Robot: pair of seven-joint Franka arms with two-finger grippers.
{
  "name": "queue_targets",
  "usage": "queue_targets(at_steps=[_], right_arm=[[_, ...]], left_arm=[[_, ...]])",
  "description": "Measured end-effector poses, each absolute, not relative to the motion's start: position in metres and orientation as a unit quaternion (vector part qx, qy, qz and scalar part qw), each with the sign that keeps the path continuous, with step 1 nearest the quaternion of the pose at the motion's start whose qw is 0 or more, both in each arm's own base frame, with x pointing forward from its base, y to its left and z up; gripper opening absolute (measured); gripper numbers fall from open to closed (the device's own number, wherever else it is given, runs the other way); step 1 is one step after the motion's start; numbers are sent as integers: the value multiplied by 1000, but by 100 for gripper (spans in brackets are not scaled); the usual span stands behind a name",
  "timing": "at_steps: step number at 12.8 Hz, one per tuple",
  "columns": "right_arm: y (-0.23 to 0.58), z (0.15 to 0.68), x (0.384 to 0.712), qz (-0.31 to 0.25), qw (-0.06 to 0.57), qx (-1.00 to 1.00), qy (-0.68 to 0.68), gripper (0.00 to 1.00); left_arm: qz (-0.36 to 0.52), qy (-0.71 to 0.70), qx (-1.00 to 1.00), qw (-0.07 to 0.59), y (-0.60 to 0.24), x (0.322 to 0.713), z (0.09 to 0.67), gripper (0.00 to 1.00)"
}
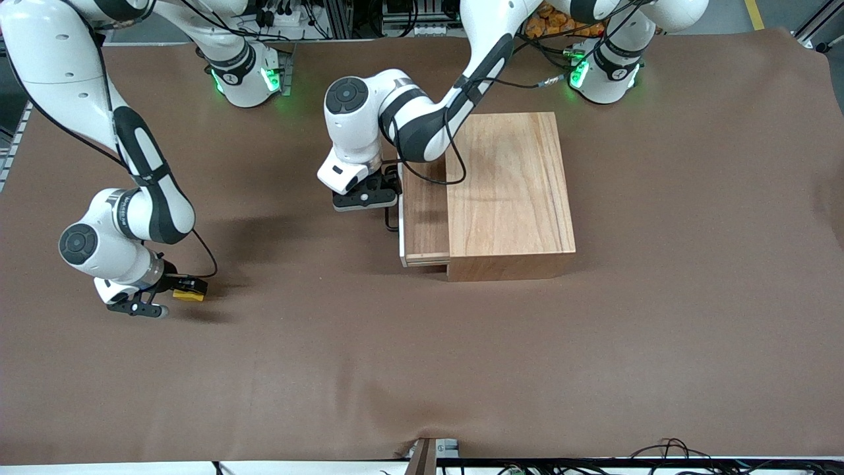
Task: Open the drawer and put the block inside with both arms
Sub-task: 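Grasp the yellow cube with the right gripper and lift it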
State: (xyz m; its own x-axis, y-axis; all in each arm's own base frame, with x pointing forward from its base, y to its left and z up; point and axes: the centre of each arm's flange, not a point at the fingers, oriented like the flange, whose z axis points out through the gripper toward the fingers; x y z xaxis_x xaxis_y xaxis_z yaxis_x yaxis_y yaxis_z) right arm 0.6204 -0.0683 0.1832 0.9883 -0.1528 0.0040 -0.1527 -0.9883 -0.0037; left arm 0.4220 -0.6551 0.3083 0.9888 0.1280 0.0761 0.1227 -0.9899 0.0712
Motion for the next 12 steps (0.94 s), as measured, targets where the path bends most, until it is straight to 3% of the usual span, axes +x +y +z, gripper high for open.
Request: queue_targets(at_steps=[1, 6, 9, 12], right_arm=[[-68, 183, 620, -2, 2, -997, 77, 56], [-95, 200, 628, -5, 0, -1000, -2, 56], [-125, 238, 645, 13, 5, -995, -101, 56], [-132, 273, 665, -10, -3, -981, -194, 56]], left_arm=[[42, 63, 996, 36, -656, 422, 309, 100], [46, 61, 996, 46, -659, 421, 308, 100], [52, 60, 994, 70, -668, 415, 311, 100], [52, 63, 994, 77, -672, 412, 313, 100]])
